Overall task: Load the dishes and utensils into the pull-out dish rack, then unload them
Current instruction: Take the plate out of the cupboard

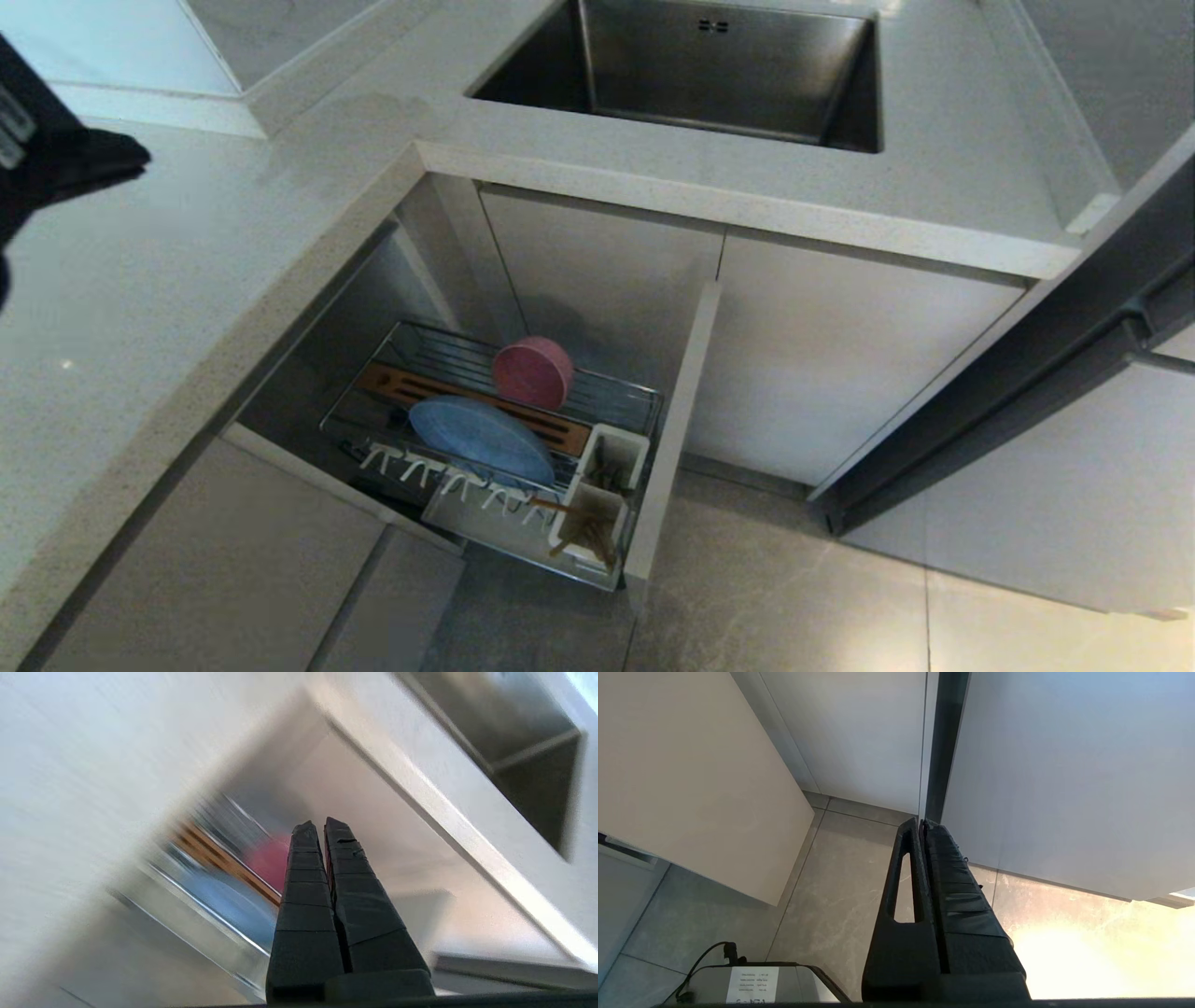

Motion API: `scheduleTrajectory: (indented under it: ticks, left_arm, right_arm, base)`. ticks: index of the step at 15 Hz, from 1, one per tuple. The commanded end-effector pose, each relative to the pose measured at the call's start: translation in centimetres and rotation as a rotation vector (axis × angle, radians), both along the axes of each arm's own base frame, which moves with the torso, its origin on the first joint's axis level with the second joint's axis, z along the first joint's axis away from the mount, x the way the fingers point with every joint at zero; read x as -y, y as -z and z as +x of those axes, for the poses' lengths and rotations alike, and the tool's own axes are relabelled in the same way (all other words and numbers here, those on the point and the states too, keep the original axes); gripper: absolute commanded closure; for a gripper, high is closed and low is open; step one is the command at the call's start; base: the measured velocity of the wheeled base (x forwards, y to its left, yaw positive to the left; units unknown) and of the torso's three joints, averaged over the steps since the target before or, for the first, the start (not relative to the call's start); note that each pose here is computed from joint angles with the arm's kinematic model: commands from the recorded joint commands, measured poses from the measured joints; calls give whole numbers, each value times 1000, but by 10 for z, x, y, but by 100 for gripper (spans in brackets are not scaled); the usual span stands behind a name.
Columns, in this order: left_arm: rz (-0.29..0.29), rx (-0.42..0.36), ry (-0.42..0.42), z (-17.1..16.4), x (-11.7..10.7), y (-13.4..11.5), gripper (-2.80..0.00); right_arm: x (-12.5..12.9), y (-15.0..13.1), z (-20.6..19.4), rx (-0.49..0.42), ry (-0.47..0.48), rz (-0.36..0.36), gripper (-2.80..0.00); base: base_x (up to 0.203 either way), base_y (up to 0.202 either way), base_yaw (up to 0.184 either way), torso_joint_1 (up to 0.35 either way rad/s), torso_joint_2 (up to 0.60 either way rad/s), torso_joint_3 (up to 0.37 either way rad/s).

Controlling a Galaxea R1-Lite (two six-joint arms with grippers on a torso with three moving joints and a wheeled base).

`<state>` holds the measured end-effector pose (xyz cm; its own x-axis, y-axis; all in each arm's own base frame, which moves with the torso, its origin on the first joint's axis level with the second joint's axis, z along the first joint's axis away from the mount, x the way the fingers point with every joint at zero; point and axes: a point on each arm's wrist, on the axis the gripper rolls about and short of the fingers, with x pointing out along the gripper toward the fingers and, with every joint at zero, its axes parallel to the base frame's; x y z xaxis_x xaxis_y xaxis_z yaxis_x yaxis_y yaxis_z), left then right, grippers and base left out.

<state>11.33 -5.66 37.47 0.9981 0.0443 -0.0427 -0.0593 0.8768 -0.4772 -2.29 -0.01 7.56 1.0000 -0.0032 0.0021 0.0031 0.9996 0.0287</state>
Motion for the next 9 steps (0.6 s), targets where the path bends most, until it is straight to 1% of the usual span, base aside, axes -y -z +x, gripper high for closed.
scheduleTrajectory:
  ticks: [1, 3, 5, 6, 7, 9]
  left_arm:
    - [74, 121, -64, -46, -38, -14, 0]
    - [149, 200, -77, -78, -55, -18, 0]
    - [247, 241, -104, -112, -63, -13, 0]
    - [288, 266, -97, -130, -65, -8, 0]
    - [321, 294, -72, -146, -64, -2, 0]
    - [372, 352, -22, -184, -60, 22, 0]
  right_arm:
    - [0, 0, 0, 1, 0, 0, 0]
    - [0, 0, 0, 1, 0, 0, 0]
    - [0, 0, 0, 1, 0, 0, 0]
    - [0, 0, 0, 1, 0, 0, 0]
    - [0, 0, 0, 1, 0, 0, 0]
    - [0, 0, 0, 1, 0, 0, 0]
  base:
    - [0, 0, 0, 0, 0, 0]
    - [0, 0, 0, 0, 0, 0]
    - [0, 0, 0, 0, 0, 0]
    - [0, 0, 0, 0, 0, 0]
    - [0, 0, 0, 0, 0, 0]
    - [0, 0, 0, 0, 0, 0]
